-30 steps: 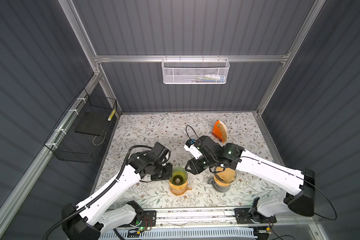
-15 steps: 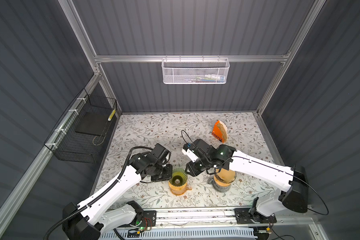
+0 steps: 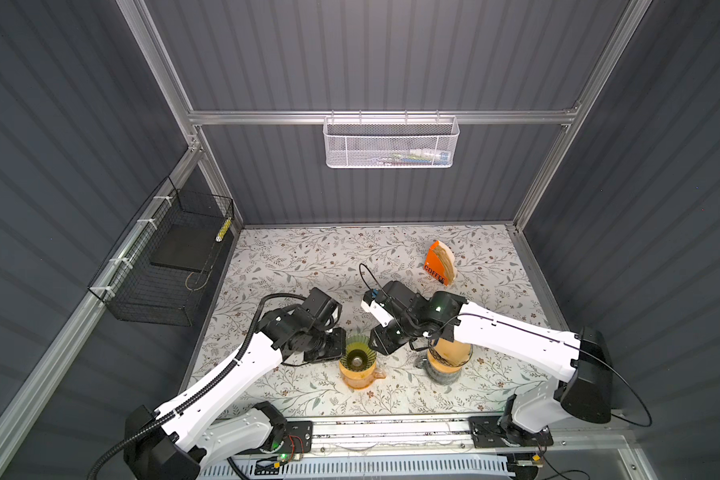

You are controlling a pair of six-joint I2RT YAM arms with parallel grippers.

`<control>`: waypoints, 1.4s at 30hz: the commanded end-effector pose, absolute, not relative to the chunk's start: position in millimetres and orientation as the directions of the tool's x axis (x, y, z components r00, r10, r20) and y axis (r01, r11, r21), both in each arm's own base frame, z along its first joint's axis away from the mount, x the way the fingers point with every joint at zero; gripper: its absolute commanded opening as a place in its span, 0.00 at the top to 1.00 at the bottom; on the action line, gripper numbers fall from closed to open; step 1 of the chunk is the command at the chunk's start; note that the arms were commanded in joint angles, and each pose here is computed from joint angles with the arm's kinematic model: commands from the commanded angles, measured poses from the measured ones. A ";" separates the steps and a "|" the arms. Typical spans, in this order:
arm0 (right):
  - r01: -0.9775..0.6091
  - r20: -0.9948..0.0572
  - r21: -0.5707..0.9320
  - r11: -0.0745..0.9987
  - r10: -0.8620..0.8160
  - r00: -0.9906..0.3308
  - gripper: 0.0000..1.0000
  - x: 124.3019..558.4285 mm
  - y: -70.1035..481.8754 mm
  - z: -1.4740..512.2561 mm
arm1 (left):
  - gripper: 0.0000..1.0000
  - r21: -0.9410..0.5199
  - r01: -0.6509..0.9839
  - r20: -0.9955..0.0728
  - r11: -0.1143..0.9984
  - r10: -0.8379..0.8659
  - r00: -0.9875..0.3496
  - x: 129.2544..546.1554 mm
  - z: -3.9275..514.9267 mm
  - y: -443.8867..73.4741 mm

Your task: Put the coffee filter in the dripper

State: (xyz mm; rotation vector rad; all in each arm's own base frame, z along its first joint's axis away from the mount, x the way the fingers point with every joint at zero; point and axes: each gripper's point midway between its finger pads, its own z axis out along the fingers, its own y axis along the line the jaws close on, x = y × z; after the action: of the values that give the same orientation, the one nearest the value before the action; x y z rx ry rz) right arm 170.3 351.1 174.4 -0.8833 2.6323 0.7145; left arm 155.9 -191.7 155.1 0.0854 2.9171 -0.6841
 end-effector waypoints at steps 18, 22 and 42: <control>-0.603 -0.356 0.345 0.719 -0.494 -0.793 0.87 167.8 348.1 148.3 | 1.00 -0.451 0.045 -0.107 0.891 -0.004 -0.994 146.7 134.9 -190.3; -0.599 -0.354 0.334 0.728 -0.492 -0.795 0.89 168.3 346.0 142.7 | 1.00 -0.452 0.042 -0.099 0.891 -0.003 -0.995 145.5 131.8 -190.6; -0.596 -0.348 0.288 0.750 -0.498 -0.794 0.91 170.9 341.9 120.8 | 1.00 -0.430 0.032 -0.071 0.902 0.001 -0.997 141.6 115.5 -190.4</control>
State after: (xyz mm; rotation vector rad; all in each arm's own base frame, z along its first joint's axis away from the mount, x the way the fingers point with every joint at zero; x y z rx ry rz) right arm 178.1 351.0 155.2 -0.7697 2.6562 0.6824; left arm 155.2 -198.5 144.2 -0.0279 2.9005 -0.7805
